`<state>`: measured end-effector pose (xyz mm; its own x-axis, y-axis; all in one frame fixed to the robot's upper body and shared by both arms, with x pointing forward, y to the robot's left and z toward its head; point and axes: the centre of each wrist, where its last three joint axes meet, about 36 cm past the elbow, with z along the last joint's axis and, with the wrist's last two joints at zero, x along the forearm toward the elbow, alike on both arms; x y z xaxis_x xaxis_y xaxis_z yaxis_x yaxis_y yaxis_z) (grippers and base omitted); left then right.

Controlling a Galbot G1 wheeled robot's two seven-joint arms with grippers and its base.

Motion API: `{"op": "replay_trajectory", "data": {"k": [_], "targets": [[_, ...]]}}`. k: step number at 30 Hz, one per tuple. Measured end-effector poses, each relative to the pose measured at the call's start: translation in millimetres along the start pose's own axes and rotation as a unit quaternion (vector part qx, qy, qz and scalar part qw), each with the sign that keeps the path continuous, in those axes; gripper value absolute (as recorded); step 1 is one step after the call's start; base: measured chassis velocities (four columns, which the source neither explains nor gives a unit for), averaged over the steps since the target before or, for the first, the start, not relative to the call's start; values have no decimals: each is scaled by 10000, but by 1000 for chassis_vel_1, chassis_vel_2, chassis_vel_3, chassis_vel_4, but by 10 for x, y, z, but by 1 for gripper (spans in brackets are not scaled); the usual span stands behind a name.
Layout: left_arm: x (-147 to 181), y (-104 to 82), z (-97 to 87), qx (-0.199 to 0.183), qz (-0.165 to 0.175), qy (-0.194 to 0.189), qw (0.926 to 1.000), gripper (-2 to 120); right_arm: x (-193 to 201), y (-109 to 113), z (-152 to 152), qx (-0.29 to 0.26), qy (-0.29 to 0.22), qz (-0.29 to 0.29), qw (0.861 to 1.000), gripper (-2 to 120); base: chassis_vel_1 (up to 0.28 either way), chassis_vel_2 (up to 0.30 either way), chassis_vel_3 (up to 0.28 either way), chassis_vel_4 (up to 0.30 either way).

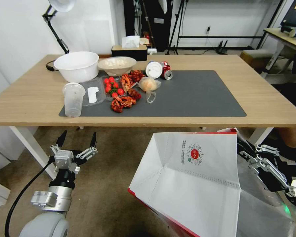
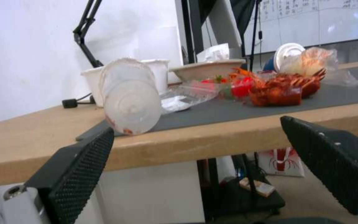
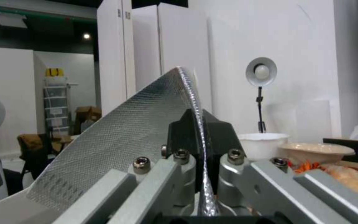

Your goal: Pick up the food delivery bag from the floor and place it on the table.

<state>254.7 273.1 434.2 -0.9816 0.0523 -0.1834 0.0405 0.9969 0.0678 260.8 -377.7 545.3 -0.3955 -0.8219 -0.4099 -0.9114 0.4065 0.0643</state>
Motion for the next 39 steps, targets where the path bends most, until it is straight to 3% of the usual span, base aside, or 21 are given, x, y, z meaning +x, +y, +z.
{"op": "replay_trajectory", "data": {"k": [39], "targets": [[13, -2, -65, -55, 181, 166, 9997, 100, 31, 16, 32, 24, -46, 56, 10000, 0, 0, 0, 0, 0]]}}
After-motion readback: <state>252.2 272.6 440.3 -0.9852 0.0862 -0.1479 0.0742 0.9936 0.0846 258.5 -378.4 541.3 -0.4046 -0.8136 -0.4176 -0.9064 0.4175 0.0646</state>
